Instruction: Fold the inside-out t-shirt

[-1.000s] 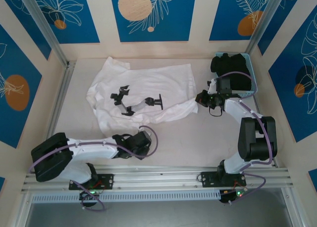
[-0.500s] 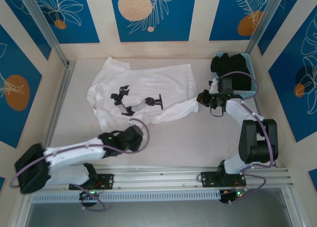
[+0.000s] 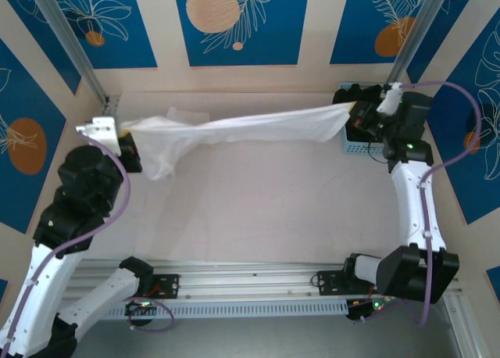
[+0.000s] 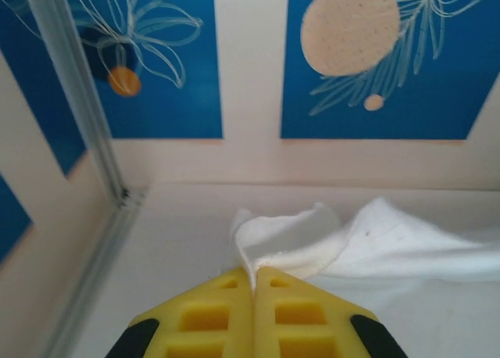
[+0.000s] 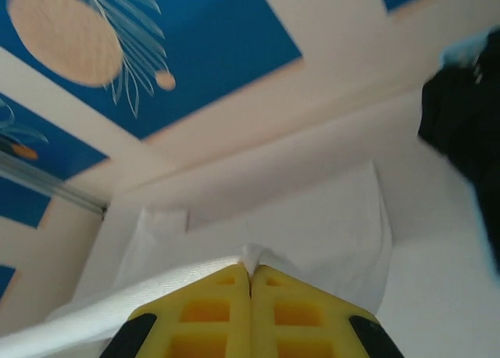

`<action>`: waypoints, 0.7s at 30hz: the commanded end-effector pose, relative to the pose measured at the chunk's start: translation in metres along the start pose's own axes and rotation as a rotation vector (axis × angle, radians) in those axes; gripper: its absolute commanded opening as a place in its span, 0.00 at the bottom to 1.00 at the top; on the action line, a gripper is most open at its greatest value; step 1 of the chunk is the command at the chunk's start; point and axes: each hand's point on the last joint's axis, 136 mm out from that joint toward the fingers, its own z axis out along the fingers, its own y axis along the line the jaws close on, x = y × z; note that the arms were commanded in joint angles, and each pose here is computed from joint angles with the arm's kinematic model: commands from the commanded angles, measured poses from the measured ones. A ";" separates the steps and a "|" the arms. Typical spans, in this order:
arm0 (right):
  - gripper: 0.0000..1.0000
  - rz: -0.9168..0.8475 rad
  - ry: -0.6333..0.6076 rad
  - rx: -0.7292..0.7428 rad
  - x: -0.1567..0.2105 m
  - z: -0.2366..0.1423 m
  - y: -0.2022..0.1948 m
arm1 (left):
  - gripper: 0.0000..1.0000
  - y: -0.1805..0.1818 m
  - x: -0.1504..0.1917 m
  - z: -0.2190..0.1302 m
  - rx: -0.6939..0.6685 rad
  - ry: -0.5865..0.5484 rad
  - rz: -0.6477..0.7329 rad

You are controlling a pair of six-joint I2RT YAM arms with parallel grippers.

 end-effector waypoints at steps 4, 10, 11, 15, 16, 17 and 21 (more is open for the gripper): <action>0.00 -0.026 -0.097 -0.053 -0.033 -0.050 0.032 | 0.00 0.016 -0.045 -0.001 -0.052 0.006 0.140; 0.00 -0.140 -0.210 -0.137 -0.053 -0.113 0.094 | 0.00 -0.005 -0.115 -0.048 0.140 -0.231 0.082; 0.00 -0.160 -0.234 -0.145 -0.056 -0.125 0.104 | 0.00 -0.007 -0.125 -0.057 0.163 -0.271 0.075; 0.00 -0.211 -0.302 -0.180 -0.064 -0.159 0.134 | 0.00 -0.005 -0.143 -0.053 0.143 -0.288 0.049; 0.00 -0.218 -0.315 -0.181 -0.066 -0.162 0.137 | 0.00 -0.003 -0.140 -0.040 0.107 -0.245 0.052; 0.00 -0.222 -0.328 -0.177 -0.070 -0.162 0.137 | 0.00 -0.002 -0.136 -0.023 0.067 -0.199 0.060; 0.00 -0.192 -0.317 -0.163 -0.083 -0.131 0.123 | 0.00 0.004 -0.118 0.049 0.021 -0.077 0.002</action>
